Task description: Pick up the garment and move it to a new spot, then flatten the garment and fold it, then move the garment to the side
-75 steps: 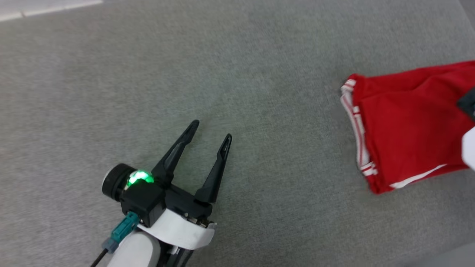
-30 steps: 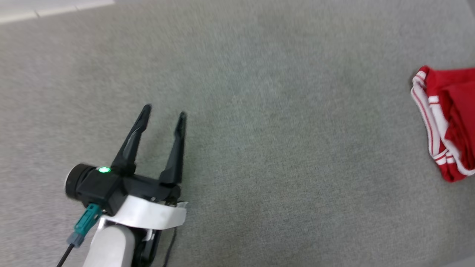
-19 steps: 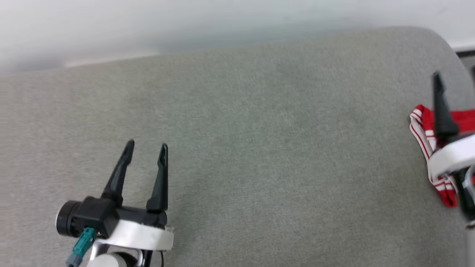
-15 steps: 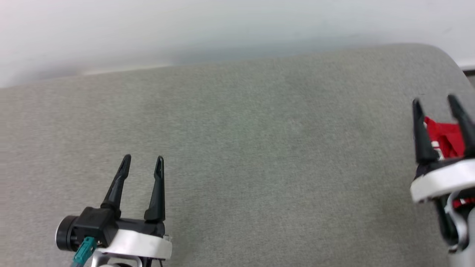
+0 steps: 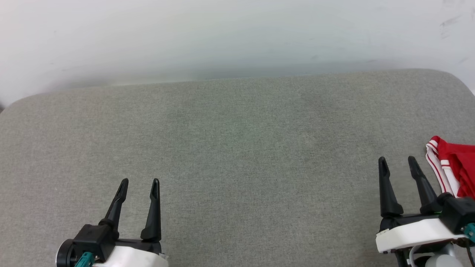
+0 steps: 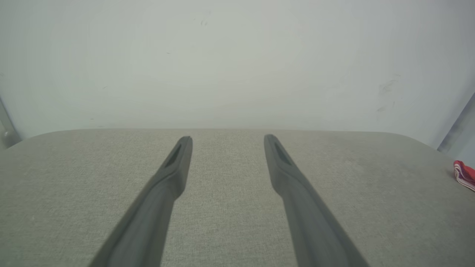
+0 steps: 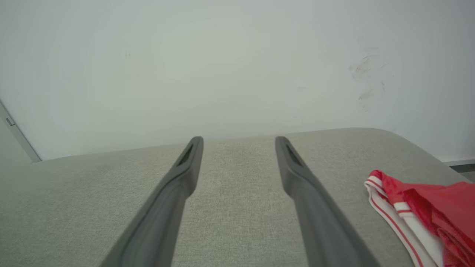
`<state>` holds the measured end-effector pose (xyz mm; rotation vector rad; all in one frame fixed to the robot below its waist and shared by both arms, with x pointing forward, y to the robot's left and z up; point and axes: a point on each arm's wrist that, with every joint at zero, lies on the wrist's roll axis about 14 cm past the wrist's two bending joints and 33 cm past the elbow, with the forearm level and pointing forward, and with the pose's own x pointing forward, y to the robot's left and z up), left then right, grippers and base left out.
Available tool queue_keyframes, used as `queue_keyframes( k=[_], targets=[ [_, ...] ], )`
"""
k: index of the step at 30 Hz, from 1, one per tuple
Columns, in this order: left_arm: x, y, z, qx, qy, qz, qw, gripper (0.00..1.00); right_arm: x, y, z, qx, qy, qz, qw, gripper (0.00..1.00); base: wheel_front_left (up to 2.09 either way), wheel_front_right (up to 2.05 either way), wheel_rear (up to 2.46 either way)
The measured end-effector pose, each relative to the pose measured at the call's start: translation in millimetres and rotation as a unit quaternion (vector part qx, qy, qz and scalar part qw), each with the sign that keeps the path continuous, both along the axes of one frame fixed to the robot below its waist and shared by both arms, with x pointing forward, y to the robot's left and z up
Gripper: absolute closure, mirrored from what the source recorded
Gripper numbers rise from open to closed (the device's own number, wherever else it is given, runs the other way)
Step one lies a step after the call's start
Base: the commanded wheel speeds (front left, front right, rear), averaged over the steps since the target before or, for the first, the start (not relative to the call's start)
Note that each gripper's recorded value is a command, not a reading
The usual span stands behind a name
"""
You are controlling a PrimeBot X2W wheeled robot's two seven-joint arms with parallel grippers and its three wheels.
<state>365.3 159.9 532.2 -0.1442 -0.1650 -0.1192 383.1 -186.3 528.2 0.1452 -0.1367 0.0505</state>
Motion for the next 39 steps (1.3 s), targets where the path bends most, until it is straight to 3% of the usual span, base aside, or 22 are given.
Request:
queue_keyframes(
  k=[27, 28, 33, 39],
  targets=[
    [-2.6, 7.5, -7.5, -0.013, 0.012, 0.010, 1.000, 0.00, -1.2, 16.6, -1.4, -0.005, -0.006, 0.020, 1.000, 0.00, 0.00, 0.00, 0.00],
    [-2.5, 8.5, -6.2, -0.016, 0.010, 0.011, 1.000, 1.00, -1.0, 16.6, -1.0, -0.004, -0.006, 0.020, 1.000, 1.00, 0.00, 0.00, 0.00],
    [-4.9, 7.9, -19.6, -0.017, 0.032, 0.011, 0.999, 1.00, -5.1, 16.4, -18.4, -0.001, 0.021, 0.020, 1.000, 1.00, 0.00, 0.00, 0.00],
    [-6.7, 12.2, -27.5, -0.070, 0.052, 0.018, 0.996, 1.00, -7.3, 12.9, -24.7, 0.052, 0.037, 0.013, 0.998, 1.00, 0.00, 0.00, 0.00]
  ],
)
